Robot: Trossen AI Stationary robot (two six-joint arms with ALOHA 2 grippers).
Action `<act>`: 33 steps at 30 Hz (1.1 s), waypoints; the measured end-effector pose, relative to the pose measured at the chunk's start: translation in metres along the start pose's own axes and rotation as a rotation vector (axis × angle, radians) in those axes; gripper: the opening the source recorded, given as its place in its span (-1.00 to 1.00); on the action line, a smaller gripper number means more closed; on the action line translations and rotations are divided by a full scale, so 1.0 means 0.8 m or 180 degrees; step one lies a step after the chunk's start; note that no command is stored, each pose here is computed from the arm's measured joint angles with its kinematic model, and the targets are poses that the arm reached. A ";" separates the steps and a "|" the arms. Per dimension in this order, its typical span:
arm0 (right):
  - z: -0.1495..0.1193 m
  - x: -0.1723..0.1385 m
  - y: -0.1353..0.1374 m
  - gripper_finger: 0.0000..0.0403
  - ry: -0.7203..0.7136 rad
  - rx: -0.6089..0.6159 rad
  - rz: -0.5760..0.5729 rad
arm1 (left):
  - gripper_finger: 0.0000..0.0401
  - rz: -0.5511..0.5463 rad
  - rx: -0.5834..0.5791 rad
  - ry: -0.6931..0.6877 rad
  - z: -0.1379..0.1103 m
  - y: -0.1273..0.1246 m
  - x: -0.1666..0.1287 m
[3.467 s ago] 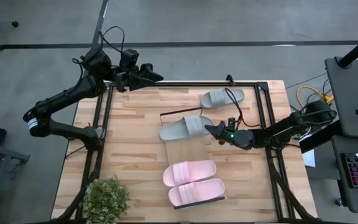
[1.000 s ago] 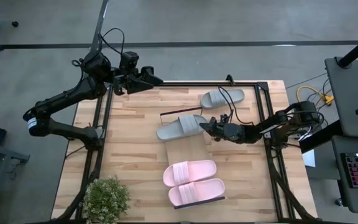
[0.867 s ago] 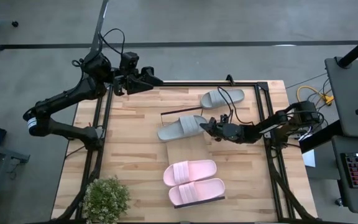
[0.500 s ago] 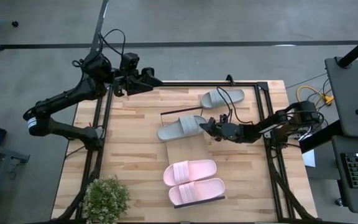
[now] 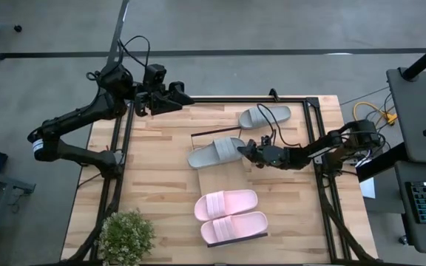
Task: Pick and place slides into the shelf
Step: Put the bottom gray slide on the shelf
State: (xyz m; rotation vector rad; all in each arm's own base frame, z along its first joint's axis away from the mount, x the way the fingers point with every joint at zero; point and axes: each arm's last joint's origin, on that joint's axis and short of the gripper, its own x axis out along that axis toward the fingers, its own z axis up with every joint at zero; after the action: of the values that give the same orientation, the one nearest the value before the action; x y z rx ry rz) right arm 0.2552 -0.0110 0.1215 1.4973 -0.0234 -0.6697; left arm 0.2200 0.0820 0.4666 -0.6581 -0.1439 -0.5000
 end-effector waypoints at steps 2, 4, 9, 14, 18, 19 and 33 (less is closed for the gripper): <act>0.000 0.000 0.001 -0.44 0.0007 0.0002 0.0003 | 0.30 -0.0008 -0.0003 0.0006 -0.001 0.000 0.001; -0.001 0.001 0.001 -0.39 0.0034 -0.0003 0.0005 | 0.30 -0.0012 -0.0006 0.0011 -0.001 0.000 0.001; -0.002 0.001 -0.001 -0.25 0.0126 -0.0051 -0.0094 | 0.30 -0.0011 -0.0007 0.0011 -0.001 0.000 0.001; -0.002 0.001 -0.002 -0.15 0.0159 -0.0067 -0.0125 | 0.30 -0.0017 -0.0006 0.0019 -0.001 0.000 0.001; 0.000 0.002 -0.002 -0.09 0.0198 -0.0066 -0.0126 | 0.30 -0.0021 -0.0004 0.0019 -0.001 -0.001 0.001; 0.000 0.002 -0.001 -0.09 0.0239 -0.0088 -0.0130 | 0.30 -0.0021 -0.0004 0.0019 -0.001 -0.001 0.001; 0.002 0.001 -0.002 -0.08 0.0345 -0.0219 -0.0238 | 0.30 -0.0048 -0.0008 0.0061 -0.002 -0.001 0.001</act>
State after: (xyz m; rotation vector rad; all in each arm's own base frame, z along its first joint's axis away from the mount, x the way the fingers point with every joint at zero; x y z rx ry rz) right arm 0.2543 -0.0126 0.1197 1.4717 0.1376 -0.6421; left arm 0.2204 0.0801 0.4660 -0.6549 -0.1302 -0.5210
